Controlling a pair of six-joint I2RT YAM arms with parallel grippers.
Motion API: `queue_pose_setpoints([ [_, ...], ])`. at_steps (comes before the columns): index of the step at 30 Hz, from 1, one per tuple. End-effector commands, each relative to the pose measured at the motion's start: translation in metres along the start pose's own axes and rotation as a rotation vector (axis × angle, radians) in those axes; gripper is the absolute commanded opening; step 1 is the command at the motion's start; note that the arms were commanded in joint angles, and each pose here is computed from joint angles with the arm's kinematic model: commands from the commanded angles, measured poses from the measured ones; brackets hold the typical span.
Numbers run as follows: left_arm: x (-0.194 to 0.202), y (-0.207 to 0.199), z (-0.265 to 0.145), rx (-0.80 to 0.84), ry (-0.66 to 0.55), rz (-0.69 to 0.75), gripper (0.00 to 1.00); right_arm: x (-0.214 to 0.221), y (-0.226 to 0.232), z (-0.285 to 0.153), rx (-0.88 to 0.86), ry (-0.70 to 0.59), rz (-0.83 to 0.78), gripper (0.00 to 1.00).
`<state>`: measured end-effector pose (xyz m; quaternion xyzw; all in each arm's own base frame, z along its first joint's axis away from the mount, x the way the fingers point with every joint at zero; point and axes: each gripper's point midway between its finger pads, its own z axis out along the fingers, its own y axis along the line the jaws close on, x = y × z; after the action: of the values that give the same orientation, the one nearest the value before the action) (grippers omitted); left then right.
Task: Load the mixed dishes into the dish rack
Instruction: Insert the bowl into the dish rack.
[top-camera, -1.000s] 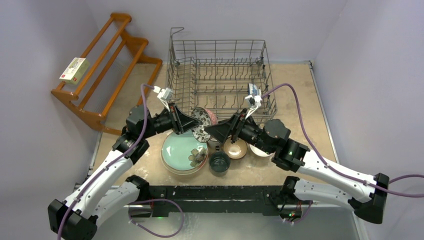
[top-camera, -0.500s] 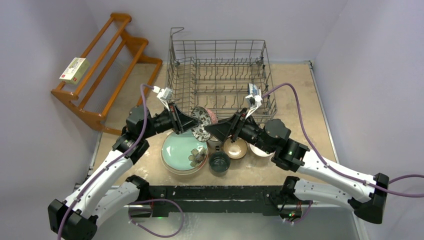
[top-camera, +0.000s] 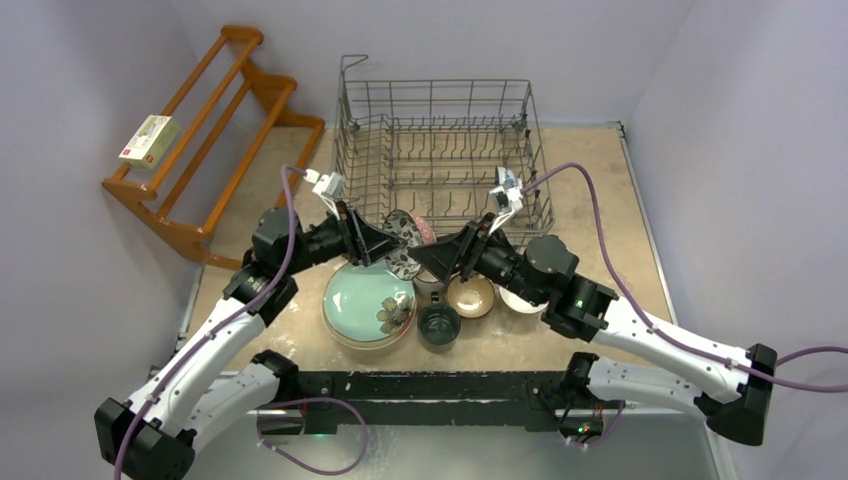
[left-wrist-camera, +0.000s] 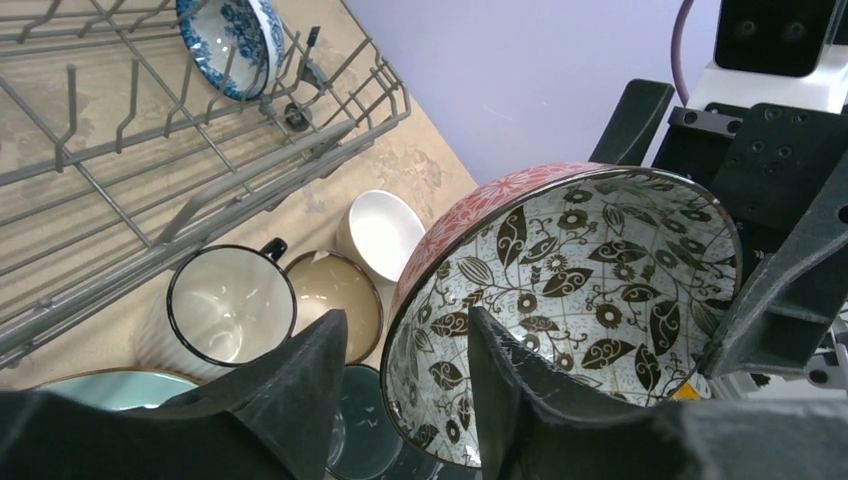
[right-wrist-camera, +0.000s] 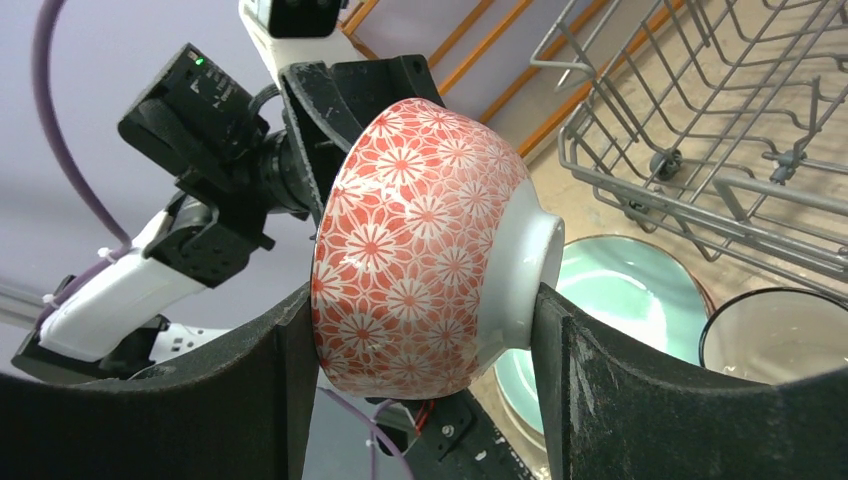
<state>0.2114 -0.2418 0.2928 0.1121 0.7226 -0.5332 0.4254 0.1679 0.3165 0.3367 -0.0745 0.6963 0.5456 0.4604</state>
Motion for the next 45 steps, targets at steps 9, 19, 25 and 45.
queue_pose_setpoints([
  [9,-0.063,-0.006,-0.018,-0.196,-0.103,0.203,0.61,-0.073,0.010,0.009,0.106,-0.214,-0.127,0.00],
  [19,-0.067,0.029,-0.031,-0.396,-0.125,0.225,0.82,-0.118,-0.027,0.015,0.386,-0.337,-0.366,0.00],
  [25,-0.055,0.057,-0.033,-0.477,-0.121,0.239,0.86,-0.139,-0.065,0.023,0.528,-0.321,-0.484,0.00],
  [45,-0.031,0.082,-0.044,-0.538,-0.066,0.312,0.86,-0.157,-0.188,0.051,0.725,-0.104,-0.718,0.00],
])
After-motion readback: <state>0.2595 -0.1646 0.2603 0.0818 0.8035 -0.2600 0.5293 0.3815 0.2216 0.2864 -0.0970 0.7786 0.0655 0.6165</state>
